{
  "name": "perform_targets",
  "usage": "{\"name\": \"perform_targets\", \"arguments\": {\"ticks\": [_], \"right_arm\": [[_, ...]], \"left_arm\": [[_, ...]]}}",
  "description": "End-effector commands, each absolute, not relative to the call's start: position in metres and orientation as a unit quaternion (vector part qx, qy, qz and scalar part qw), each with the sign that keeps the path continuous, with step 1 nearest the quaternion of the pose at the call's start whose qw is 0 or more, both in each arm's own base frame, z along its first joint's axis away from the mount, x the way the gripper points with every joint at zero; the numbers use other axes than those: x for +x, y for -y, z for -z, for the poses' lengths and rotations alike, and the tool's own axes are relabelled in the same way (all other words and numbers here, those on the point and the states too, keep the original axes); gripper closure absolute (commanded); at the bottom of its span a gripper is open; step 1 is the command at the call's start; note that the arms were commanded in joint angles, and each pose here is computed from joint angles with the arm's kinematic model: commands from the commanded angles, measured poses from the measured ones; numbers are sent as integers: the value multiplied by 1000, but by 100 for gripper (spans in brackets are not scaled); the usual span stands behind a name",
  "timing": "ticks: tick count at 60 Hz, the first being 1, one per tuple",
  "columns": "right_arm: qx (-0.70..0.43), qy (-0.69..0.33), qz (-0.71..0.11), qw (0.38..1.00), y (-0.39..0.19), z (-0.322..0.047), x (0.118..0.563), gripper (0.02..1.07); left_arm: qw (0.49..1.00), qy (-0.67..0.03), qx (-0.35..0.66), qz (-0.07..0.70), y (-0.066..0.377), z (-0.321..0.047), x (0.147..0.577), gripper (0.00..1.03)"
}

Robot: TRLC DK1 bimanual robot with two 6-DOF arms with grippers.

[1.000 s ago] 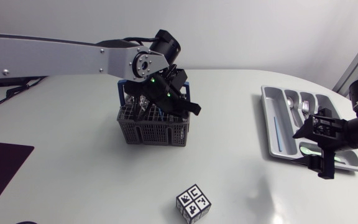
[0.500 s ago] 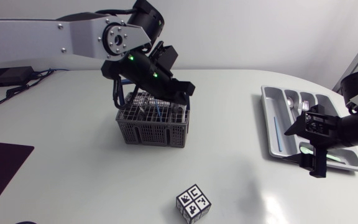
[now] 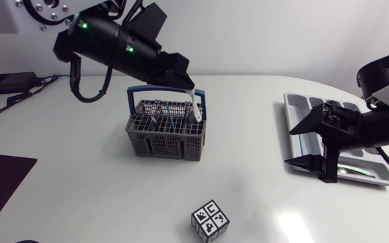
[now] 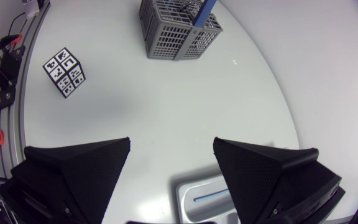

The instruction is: Transfer all utensils from the basket to the drawer tray.

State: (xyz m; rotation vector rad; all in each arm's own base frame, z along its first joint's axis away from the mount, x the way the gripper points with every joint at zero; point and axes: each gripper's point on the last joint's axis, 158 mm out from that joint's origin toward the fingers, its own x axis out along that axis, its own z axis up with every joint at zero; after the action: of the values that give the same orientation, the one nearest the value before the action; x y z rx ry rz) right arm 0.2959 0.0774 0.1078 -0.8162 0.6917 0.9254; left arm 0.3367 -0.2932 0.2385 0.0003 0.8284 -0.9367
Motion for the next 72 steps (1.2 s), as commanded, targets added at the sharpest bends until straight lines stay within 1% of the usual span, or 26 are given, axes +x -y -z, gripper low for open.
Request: {"name": "perform_targets", "arguments": {"ticks": [1, 7, 20, 27, 39, 48, 52, 55, 59, 62, 63, 67, 72], "right_arm": [[-350, -314, -436, 767, -92, -118, 292, 7], [-331, -306, -464, 762, -116, -122, 281, 7], [-299, -299, -514, 746, -167, -133, 254, 7], [-277, -290, -555, 729, -204, -142, 229, 7], [-253, -256, -591, 722, -237, -162, 208, 8], [-230, -242, -625, 705, -253, -173, 187, 29], [-229, -237, -633, 700, -258, -174, 182, 42], [-228, -233, -636, 699, -261, -174, 180, 56], [-221, -228, -645, 695, -264, -176, 177, 70], [-221, -229, -645, 695, -264, -175, 177, 79], [-221, -227, -645, 695, -264, -175, 177, 83], [-221, -227, -645, 695, -264, -174, 177, 91], [-221, -231, -645, 694, -264, -171, 176, 93]], "left_arm": [[802, -377, 25, 463, 288, -237, 318, 100], [789, -361, 46, 495, 290, -237, 299, 100], [733, -341, 105, 579, 308, -219, 237, 100], [702, -338, 112, 617, 319, -215, 208, 100], [666, -346, 107, 653, 326, -205, 181, 100], [656, -348, 108, 661, 327, -202, 173, 100], [655, -347, 107, 663, 327, -202, 173, 100], [655, -345, 108, 664, 327, -203, 172, 100], [654, -345, 107, 665, 327, -203, 172, 100], [653, -346, 106, 665, 327, -202, 171, 100], [653, -344, 106, 666, 327, -203, 171, 100], [653, -345, 105, 665, 327, -203, 171, 100], [655, -345, 104, 664, 326, -203, 172, 100]]}}
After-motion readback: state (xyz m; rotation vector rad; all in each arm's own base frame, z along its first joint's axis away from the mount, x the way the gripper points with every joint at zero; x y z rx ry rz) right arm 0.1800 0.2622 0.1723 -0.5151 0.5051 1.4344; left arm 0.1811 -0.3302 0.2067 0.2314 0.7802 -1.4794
